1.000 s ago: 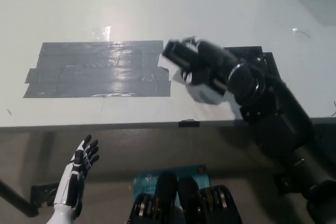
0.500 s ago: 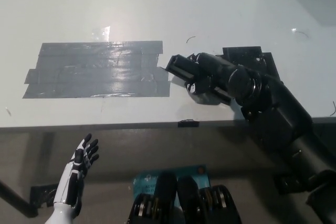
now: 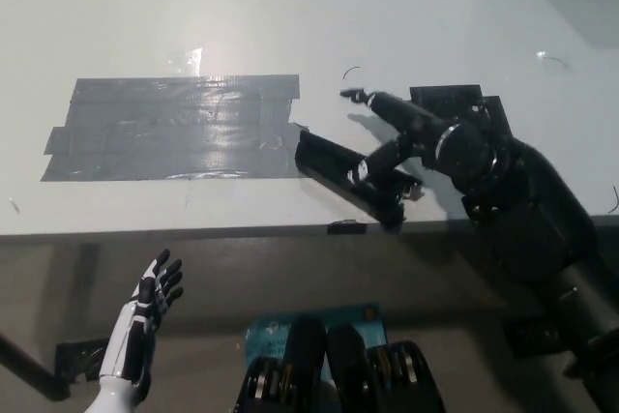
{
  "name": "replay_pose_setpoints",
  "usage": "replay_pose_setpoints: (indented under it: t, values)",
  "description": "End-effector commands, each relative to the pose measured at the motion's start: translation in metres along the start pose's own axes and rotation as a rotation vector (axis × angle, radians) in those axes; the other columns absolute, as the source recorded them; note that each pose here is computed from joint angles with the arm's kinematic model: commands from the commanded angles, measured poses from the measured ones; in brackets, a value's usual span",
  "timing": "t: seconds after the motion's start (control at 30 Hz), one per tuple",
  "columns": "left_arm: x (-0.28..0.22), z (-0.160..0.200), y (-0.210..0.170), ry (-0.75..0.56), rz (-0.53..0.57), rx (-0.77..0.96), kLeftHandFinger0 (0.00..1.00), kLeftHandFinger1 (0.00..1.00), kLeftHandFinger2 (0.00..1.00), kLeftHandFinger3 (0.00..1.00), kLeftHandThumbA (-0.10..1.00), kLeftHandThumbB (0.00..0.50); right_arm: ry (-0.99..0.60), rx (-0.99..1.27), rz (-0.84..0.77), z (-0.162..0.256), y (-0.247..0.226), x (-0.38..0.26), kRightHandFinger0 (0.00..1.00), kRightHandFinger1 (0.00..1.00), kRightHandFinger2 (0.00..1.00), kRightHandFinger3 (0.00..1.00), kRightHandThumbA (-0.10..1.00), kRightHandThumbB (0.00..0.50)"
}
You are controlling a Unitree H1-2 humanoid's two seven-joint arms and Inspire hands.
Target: A person hands a stapler to the robot and the robot grabs it with its right hand and places it on the desk infront of it
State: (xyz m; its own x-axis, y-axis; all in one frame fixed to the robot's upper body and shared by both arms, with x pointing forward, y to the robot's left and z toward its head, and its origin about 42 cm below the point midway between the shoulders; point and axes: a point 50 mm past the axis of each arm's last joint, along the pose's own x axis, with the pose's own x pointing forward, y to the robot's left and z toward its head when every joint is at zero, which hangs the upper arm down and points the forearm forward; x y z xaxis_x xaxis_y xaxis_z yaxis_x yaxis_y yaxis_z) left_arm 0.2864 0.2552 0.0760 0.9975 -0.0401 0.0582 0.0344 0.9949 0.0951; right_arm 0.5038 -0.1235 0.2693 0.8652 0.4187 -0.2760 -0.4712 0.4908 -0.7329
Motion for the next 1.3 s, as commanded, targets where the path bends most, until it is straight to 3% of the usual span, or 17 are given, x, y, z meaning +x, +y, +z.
replay_pose_setpoints:
  t: [0.0,0.03,0.13,0.3,0.43,0.5,0.6,0.73,0.8,0.87,1.03,1.17,1.23,1.27]
  values:
    - [0.005,0.012,0.002,-0.032,-0.011,0.021,1.00,1.00,1.00,1.00,1.00,0.461,-0.180,0.003,-0.138,0.039,-0.053,-0.016,1.00,1.00,1.00,1.00,1.00,0.472]
    - [0.004,0.012,0.001,-0.034,-0.010,0.020,1.00,1.00,1.00,1.00,1.00,0.454,-0.200,0.013,-0.160,0.044,-0.061,-0.019,1.00,1.00,1.00,1.00,1.00,0.485]
    - [0.004,0.011,0.002,-0.036,-0.012,0.014,1.00,1.00,1.00,1.00,1.00,0.448,-0.283,0.048,-0.250,0.061,-0.083,-0.031,1.00,1.00,1.00,1.00,1.00,0.444]
    - [0.004,0.011,0.002,-0.036,-0.018,0.011,1.00,1.00,1.00,1.00,1.00,0.443,-0.446,0.126,-0.418,0.087,-0.131,-0.069,1.00,1.00,1.00,1.00,1.00,0.444]
    - [0.003,0.011,0.002,-0.032,-0.014,0.021,1.00,1.00,1.00,1.00,1.00,0.433,-0.496,0.155,-0.537,0.109,-0.165,-0.113,1.00,1.00,1.00,1.00,1.00,0.483]
    - [0.004,0.012,0.001,-0.037,-0.010,0.018,1.00,1.00,1.00,1.00,1.00,0.431,-0.551,0.169,-0.581,0.116,-0.172,-0.139,1.00,1.00,1.00,1.00,1.00,0.442]
    - [0.009,0.014,0.001,-0.056,-0.010,0.024,1.00,1.00,1.00,1.00,1.00,0.438,-0.656,0.142,-0.665,0.116,-0.172,-0.185,1.00,1.00,1.00,1.00,1.00,0.436]
    - [0.013,0.018,0.000,-0.058,-0.014,0.020,1.00,1.00,1.00,1.00,1.00,0.439,-0.785,0.116,-0.661,0.101,-0.140,-0.233,1.00,1.00,1.00,1.00,1.00,0.399]
    - [0.014,0.016,0.000,-0.056,-0.017,0.019,1.00,1.00,1.00,1.00,1.00,0.444,-0.842,0.139,-0.634,0.086,-0.107,-0.255,1.00,1.00,1.00,1.00,1.00,0.424]
    - [0.014,0.015,0.000,-0.054,-0.020,0.016,1.00,1.00,1.00,1.00,1.00,0.466,-0.855,0.147,-0.607,0.073,-0.078,-0.271,1.00,1.00,1.00,1.00,1.00,0.404]
    - [0.004,0.009,-0.006,-0.027,-0.031,0.000,1.00,1.00,1.00,1.00,1.00,0.475,-0.749,0.322,-0.521,0.031,0.012,-0.301,1.00,1.00,1.00,1.00,1.00,0.375]
    - [-0.001,0.006,-0.007,-0.018,-0.030,-0.001,1.00,1.00,1.00,1.00,1.00,0.500,-0.649,0.463,-0.488,0.001,0.057,-0.291,1.00,1.00,1.00,1.00,1.00,0.329]
    - [-0.002,0.005,-0.006,-0.019,-0.030,0.001,1.00,1.00,1.00,1.00,1.00,0.500,-0.580,0.529,-0.485,-0.015,0.075,-0.284,1.00,1.00,1.00,1.00,1.00,0.337]
    - [-0.001,0.005,-0.007,-0.024,-0.030,-0.008,1.00,1.00,1.00,1.00,1.00,0.500,-0.540,0.604,-0.478,-0.032,0.087,-0.273,1.00,1.00,1.00,1.00,1.00,0.300]
